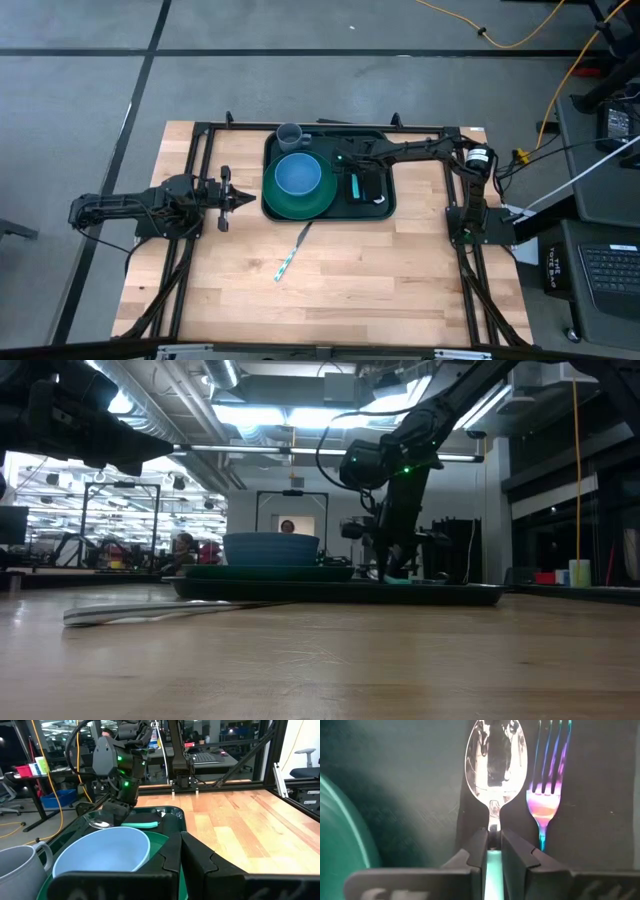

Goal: Set up tray
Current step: Put the spoon on the napkin to the left of the fork, then put the knife on the napkin to the right of the fork

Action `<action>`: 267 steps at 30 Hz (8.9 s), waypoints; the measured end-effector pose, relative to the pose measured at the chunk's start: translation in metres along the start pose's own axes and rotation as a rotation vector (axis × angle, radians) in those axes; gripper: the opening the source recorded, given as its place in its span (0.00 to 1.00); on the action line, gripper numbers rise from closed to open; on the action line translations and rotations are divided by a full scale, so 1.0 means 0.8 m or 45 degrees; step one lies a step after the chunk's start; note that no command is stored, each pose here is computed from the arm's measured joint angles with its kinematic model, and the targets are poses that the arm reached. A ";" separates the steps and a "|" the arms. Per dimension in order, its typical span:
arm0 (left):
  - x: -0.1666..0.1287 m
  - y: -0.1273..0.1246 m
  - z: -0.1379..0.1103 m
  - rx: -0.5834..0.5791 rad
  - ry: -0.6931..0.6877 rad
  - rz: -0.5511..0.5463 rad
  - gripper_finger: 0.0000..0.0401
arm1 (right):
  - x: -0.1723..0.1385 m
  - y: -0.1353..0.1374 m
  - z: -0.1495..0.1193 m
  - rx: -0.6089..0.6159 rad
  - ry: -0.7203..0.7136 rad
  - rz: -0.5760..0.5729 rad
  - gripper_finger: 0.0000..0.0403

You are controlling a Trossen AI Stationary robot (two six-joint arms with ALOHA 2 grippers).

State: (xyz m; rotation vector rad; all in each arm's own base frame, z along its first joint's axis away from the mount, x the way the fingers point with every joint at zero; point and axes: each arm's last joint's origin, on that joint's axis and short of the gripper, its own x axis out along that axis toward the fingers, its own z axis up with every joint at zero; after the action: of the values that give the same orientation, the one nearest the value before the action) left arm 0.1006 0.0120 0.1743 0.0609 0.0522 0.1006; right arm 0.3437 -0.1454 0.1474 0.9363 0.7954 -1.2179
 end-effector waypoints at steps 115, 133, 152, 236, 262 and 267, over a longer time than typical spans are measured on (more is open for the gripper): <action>0.183 -0.198 0.067 -0.441 1.382 0.427 0.01 | -0.174 0.016 -0.239 -1.333 -0.775 0.830 0.04; 0.201 -0.195 0.041 -0.625 1.480 0.537 0.15 | -0.205 0.007 -0.288 -1.362 -0.719 1.065 0.05; 0.211 -0.222 0.016 -0.644 1.460 0.495 0.40 | -0.207 0.004 -0.294 -1.372 -0.710 1.077 0.06; 0.134 -0.117 0.039 -0.157 0.631 0.043 0.08 | -0.217 -0.008 -0.318 -1.472 -0.733 1.064 0.07; 0.131 -0.053 0.030 0.045 -0.084 -0.213 0.08 | -0.214 0.036 -0.238 -1.380 -1.088 1.180 0.07; 0.131 -0.052 0.040 0.086 -0.189 -0.192 0.08 | -0.219 0.043 -0.220 -1.370 -1.182 1.323 0.07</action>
State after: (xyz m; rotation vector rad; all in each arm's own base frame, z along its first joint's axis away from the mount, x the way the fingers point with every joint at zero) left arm 0.2102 -0.0204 0.1984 0.1312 -0.0880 -0.0563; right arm 0.3440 0.0890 0.2369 -0.2041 0.0487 -0.0975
